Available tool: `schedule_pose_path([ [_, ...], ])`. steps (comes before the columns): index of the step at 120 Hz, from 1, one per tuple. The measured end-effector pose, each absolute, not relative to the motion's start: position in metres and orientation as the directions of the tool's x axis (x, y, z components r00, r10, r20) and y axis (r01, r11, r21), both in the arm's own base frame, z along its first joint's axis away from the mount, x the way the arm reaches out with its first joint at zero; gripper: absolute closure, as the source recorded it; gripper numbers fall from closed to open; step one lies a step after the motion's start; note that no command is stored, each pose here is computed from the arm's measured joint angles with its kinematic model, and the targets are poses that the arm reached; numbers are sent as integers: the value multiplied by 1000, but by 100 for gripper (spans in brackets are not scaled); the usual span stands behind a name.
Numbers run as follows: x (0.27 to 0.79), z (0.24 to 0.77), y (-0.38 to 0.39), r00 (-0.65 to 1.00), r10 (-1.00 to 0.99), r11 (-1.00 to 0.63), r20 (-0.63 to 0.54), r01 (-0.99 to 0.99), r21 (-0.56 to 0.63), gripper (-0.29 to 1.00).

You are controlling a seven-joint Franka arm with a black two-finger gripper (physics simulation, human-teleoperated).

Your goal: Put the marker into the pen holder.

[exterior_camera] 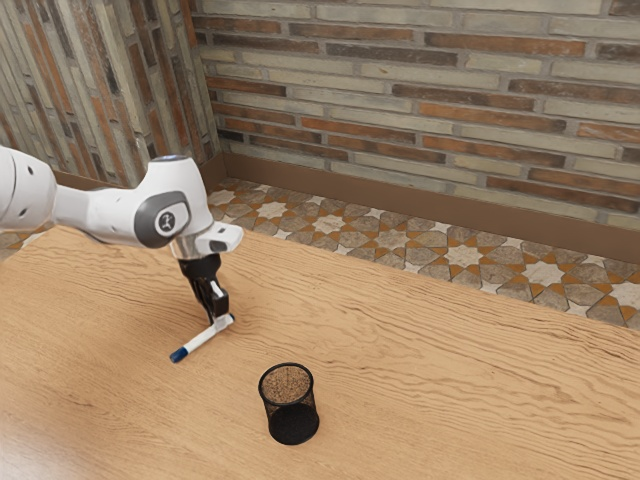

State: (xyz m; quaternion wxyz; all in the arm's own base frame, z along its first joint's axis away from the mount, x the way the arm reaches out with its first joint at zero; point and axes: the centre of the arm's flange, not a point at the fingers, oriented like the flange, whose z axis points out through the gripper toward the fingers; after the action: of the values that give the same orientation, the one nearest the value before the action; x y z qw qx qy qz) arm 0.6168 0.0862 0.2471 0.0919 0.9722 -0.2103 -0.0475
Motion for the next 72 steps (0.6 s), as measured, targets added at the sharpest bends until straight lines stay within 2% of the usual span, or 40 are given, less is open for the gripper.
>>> schedule_pose_path([
  [32, 600, 274, 75, 923, -383, -905, -23, -371, 208, 76],
  [51, 577, 306, 57, 917, -385, -880, 108, -400, 257, 79],
  [72, 550, 345, 40, 869, -414, -842, 272, -479, 248, 79],
])
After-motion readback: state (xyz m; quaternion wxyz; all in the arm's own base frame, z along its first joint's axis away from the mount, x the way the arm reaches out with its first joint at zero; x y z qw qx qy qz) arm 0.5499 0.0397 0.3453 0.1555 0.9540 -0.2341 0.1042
